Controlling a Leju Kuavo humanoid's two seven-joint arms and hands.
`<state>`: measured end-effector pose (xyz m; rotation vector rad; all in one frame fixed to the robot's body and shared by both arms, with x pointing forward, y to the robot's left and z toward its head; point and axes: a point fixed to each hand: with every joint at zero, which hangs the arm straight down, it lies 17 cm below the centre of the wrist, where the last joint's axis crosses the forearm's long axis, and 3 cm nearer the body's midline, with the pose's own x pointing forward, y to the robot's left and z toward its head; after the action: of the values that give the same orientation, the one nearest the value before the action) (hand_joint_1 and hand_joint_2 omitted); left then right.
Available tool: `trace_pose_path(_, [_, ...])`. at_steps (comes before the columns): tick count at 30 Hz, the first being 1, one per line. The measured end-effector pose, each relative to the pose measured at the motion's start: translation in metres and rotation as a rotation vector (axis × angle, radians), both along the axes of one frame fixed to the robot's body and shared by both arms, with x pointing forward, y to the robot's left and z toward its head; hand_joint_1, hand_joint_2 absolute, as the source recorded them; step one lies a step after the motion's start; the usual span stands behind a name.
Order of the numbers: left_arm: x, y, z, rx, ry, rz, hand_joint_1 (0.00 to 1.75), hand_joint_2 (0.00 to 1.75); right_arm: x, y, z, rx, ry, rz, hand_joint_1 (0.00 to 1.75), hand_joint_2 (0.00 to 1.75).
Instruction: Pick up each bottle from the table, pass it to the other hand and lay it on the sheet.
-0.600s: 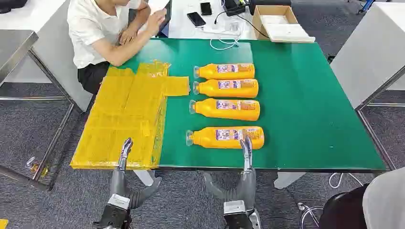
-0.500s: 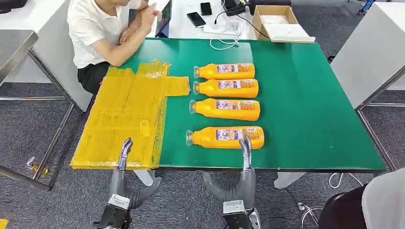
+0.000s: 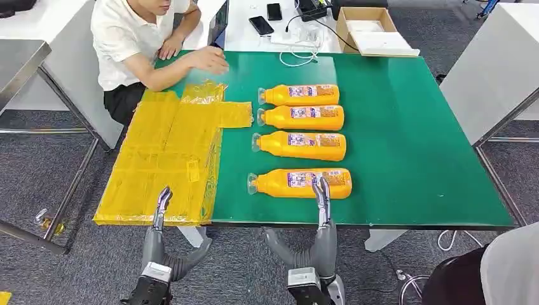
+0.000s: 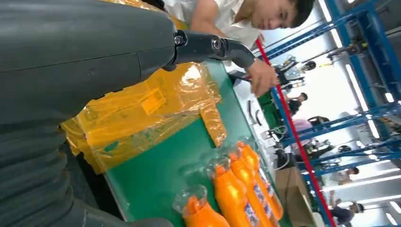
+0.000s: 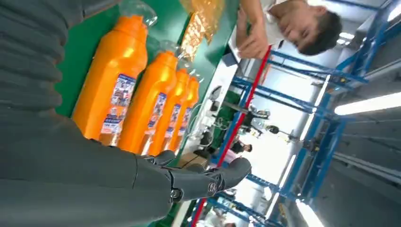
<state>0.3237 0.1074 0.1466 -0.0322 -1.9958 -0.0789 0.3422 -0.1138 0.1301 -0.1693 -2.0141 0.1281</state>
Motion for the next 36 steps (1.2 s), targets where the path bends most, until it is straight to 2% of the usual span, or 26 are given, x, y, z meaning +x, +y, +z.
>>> trace_pose_path(7, [0.001, -0.004, -0.018, 0.045, 0.051, -0.005, 0.0, 1.75, 0.007, -0.019, -0.017, -0.081, 0.054, -0.055, 0.0, 1.75])
trace_pose_path(15, [0.001, -0.005, -0.024, 0.053, 0.065, -0.008, 0.0, 1.75, 0.009, -0.029, -0.024, -0.103, 0.064, -0.07, 0.0, 1.75])
trace_pose_path(20, [0.002, -0.007, -0.023, 0.051, 0.061, -0.024, 0.0, 1.75, 0.014, -0.046, -0.026, -0.234, 0.041, -0.121, 0.0, 1.75])
trace_pose_path(26, [0.012, -0.02, -0.012, 0.041, 0.029, -0.106, 0.0, 1.75, 0.058, -0.102, -0.037, -0.436, 0.07, -0.178, 0.0, 1.75])
trace_pose_path(31, [0.02, -0.034, -0.01, 0.055, 0.007, -0.171, 0.0, 1.75, 0.085, -0.114, -0.075, -0.571, 0.14, -0.141, 0.0, 1.75])
trace_pose_path(36, [0.023, -0.045, -0.004, 0.044, -0.007, -0.205, 0.0, 1.75, 0.1, -0.114, -0.099, -0.658, 0.198, -0.112, 0.0, 1.75])
